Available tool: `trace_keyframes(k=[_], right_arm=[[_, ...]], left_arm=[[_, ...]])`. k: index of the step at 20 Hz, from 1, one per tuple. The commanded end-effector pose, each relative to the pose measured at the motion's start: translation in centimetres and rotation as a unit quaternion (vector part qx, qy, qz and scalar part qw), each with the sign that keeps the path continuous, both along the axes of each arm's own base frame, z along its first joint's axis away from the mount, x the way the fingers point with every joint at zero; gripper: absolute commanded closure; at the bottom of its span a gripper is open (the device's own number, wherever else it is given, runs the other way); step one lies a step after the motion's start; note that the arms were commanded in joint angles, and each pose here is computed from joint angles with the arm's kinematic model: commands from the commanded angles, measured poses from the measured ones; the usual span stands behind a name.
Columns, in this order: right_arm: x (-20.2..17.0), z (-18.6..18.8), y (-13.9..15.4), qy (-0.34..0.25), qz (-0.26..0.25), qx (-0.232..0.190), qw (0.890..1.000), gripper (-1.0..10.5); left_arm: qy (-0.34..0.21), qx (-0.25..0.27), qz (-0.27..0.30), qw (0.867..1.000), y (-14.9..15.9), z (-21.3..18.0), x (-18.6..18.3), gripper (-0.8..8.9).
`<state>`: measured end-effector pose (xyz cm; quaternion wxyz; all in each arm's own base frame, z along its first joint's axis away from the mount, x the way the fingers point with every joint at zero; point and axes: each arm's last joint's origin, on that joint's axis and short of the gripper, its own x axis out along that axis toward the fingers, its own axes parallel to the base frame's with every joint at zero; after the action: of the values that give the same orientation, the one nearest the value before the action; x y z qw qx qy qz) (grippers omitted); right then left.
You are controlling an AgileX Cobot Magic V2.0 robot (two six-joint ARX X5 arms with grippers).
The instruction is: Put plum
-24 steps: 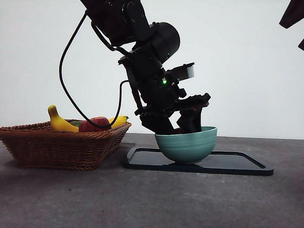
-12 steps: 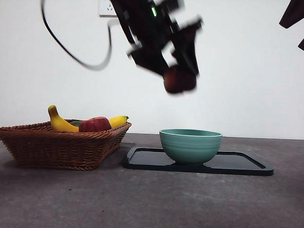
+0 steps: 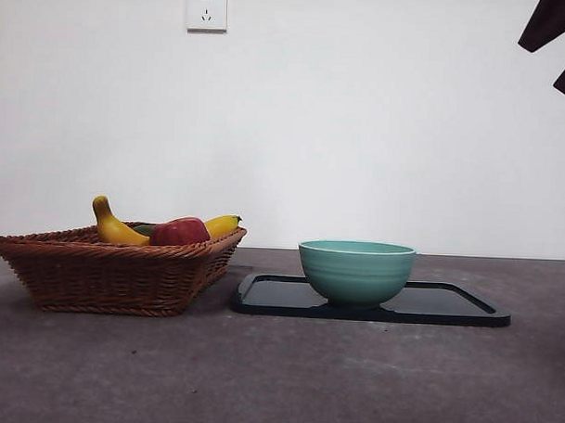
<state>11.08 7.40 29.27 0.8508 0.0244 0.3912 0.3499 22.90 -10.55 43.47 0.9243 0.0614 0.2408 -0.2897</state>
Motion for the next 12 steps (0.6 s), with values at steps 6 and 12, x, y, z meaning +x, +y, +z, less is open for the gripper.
trace_keyframes(k=[6,12], right_arm=[[0.1,0.2,0.1,-0.006,0.003,0.003,1.000,7.0],[0.1,0.2,0.1,-0.005,0.002,0.004,1.000,7.0]], left_arm=[[0.029,-0.006,0.019,0.999,2.1,-8.7,0.4,5.70],[0.043,-0.002,0.033,0.999,2.1,-16.0,2.8,5.70]])
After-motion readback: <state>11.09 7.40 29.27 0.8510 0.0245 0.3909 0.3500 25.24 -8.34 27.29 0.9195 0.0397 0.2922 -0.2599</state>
